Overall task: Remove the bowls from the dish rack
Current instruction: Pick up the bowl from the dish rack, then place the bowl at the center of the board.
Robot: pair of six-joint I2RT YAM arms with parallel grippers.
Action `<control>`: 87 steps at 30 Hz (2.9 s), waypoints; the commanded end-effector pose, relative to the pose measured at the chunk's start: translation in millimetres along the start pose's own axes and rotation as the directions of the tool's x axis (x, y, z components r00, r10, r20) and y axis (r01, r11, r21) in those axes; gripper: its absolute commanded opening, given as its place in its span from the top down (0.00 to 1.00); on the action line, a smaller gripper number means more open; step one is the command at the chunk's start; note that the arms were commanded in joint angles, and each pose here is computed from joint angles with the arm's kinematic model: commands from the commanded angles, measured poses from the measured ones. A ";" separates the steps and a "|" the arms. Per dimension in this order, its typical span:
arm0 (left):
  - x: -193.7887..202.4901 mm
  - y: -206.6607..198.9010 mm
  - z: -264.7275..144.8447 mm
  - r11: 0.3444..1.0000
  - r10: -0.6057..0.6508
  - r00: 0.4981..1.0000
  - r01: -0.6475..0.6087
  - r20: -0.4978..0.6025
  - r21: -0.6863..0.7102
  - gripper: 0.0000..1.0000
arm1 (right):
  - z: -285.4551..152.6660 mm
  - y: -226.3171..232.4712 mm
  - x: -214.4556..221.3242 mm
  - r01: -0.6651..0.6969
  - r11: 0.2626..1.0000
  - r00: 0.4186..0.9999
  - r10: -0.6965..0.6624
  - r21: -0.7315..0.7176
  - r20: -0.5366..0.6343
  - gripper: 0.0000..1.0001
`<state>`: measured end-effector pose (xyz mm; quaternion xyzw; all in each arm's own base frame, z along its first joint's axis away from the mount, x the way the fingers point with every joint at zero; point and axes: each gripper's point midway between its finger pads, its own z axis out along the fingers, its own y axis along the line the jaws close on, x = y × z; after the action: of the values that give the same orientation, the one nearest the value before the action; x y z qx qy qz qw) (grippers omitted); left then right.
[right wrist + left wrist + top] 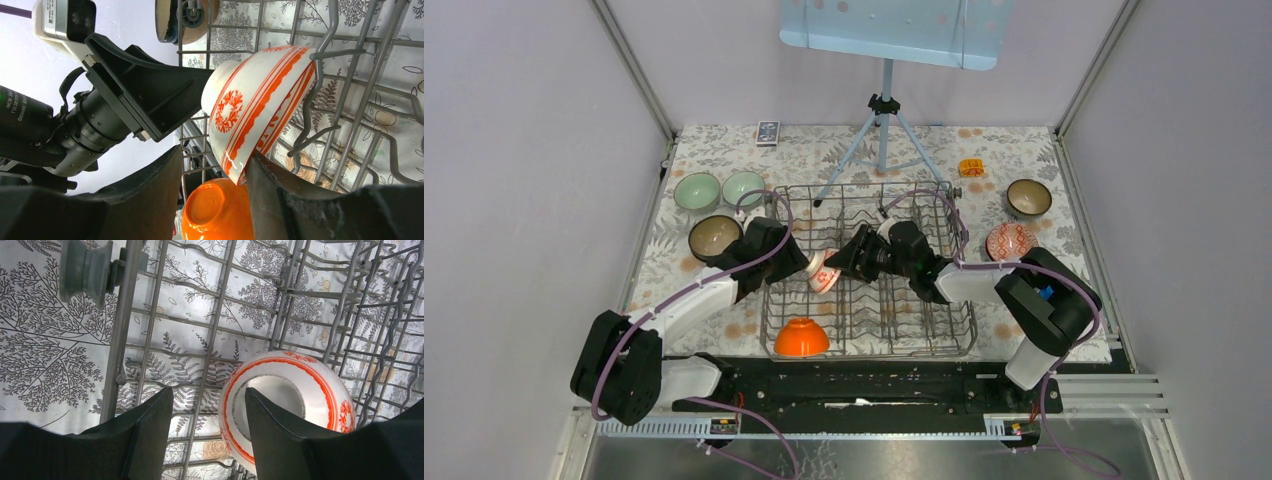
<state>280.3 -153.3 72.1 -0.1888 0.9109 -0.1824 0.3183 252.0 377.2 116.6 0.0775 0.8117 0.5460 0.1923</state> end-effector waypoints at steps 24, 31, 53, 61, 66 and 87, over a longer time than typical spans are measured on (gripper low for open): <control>4.0 2.8 -9.8 1.000 0.003 1.000 -0.003 0.004 0.013 0.41 | 28.3 39.5 -2.3 -0.031 0.984 0.999 0.027 -0.173 -0.026 0.80; -3.6 2.4 -18.5 1.000 0.005 1.000 -0.006 0.031 0.007 0.40 | 29.2 49.2 -1.8 -0.026 0.975 0.999 0.017 -0.223 -0.040 1.00; -89.0 -25.0 -111.6 0.999 -0.035 0.954 0.030 0.299 0.019 0.14 | 14.5 131.3 -28.8 0.183 0.935 0.982 -0.187 -0.302 0.018 1.00; -113.9 -34.9 -153.1 0.999 -0.020 0.927 0.004 0.376 0.043 0.03 | -19.6 164.6 -34.1 0.419 0.868 0.906 -0.419 -0.266 0.062 1.00; -123.2 -35.9 -168.0 0.999 -0.024 0.909 0.003 0.416 0.051 0.01 | -59.6 169.1 -34.3 0.583 0.791 0.812 -0.576 -0.187 0.096 1.00; -101.7 -86.7 -164.9 0.956 0.018 0.960 -0.098 0.281 0.276 0.01 | -167.6 132.7 -32.2 0.933 0.237 0.234 -0.971 0.271 0.043 1.00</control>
<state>272.7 -123.0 254.7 -0.1863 0.8479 -0.1988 0.4548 194.8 301.4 278.6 -0.3341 0.7543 0.3073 0.4744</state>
